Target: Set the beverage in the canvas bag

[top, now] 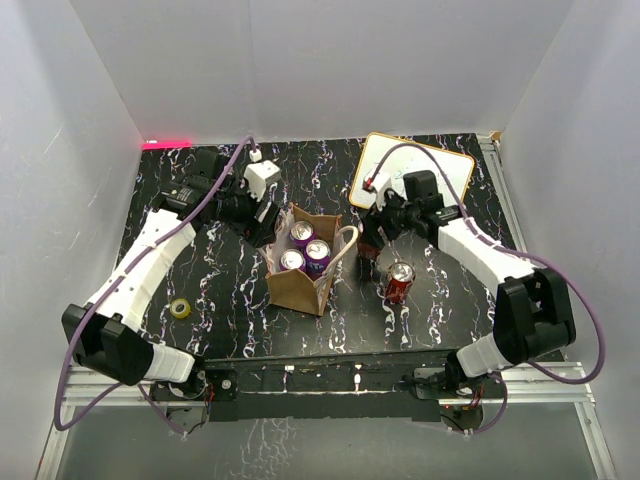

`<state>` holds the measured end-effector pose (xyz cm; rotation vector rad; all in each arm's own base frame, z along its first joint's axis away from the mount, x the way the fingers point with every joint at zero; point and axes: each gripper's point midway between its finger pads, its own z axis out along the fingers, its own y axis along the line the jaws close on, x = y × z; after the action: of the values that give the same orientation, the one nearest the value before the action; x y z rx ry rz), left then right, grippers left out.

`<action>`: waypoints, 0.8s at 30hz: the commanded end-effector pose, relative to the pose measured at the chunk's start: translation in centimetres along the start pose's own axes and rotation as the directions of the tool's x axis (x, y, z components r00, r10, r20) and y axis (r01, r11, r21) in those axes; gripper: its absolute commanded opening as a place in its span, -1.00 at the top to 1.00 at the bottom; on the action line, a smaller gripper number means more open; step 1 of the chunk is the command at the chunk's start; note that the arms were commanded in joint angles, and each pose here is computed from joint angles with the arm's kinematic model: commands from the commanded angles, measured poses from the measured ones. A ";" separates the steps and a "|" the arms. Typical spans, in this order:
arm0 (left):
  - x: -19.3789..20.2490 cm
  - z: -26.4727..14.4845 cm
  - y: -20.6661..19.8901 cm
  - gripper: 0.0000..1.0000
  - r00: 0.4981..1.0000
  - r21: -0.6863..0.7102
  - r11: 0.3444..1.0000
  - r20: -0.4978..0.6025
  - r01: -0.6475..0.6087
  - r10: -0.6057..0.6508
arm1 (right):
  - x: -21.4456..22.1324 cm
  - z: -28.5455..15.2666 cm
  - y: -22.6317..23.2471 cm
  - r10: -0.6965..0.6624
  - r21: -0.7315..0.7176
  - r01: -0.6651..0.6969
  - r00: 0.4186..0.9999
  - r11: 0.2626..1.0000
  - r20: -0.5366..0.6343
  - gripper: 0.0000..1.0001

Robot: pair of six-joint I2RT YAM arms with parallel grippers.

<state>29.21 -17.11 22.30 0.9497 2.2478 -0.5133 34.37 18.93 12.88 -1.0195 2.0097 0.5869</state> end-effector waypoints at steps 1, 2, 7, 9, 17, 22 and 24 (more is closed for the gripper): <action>0.7 -1.2 0.3 -0.75 1.000 -0.029 0.999 0.005 -0.013 0.013 | -10.3 -5.5 -2.9 -0.166 0.213 0.127 0.971 0.969 0.174 0.85; 0.5 -1.4 0.8 -0.79 1.000 -0.053 0.999 0.012 -0.009 0.009 | -11.4 -6.3 -3.2 -0.177 0.239 0.132 0.968 0.962 0.180 0.84; -1.0 -3.2 2.7 -0.82 0.998 -0.144 0.989 0.067 0.014 -0.004 | -15.8 -10.0 -3.9 -0.221 0.325 0.146 0.953 0.934 0.208 0.85; -2.0 -4.2 2.7 -0.80 0.995 -0.140 0.990 0.103 0.017 -0.003 | -17.7 -11.2 -3.9 -0.234 0.338 0.148 0.945 0.929 0.228 0.85; -4.5 -7.7 -4.0 -0.61 0.966 0.171 0.972 0.229 -0.163 0.122 | -24.3 -11.7 0.8 -0.302 0.231 0.235 0.898 0.944 0.320 0.85; -2.8 -7.2 -7.2 -0.53 0.959 0.296 0.919 0.187 -0.260 0.211 | -26.6 -10.6 4.8 -0.301 0.095 0.287 0.875 0.953 0.379 0.84; -1.5 -6.0 -8.2 -0.47 0.954 0.339 0.893 0.151 -0.296 0.259 | -26.7 -9.7 6.4 -0.282 0.023 0.297 0.874 0.954 0.395 0.84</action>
<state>25.43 -18.15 29.99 1.1544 1.9643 -0.7104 36.22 25.01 36.31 -1.0603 1.6270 0.4876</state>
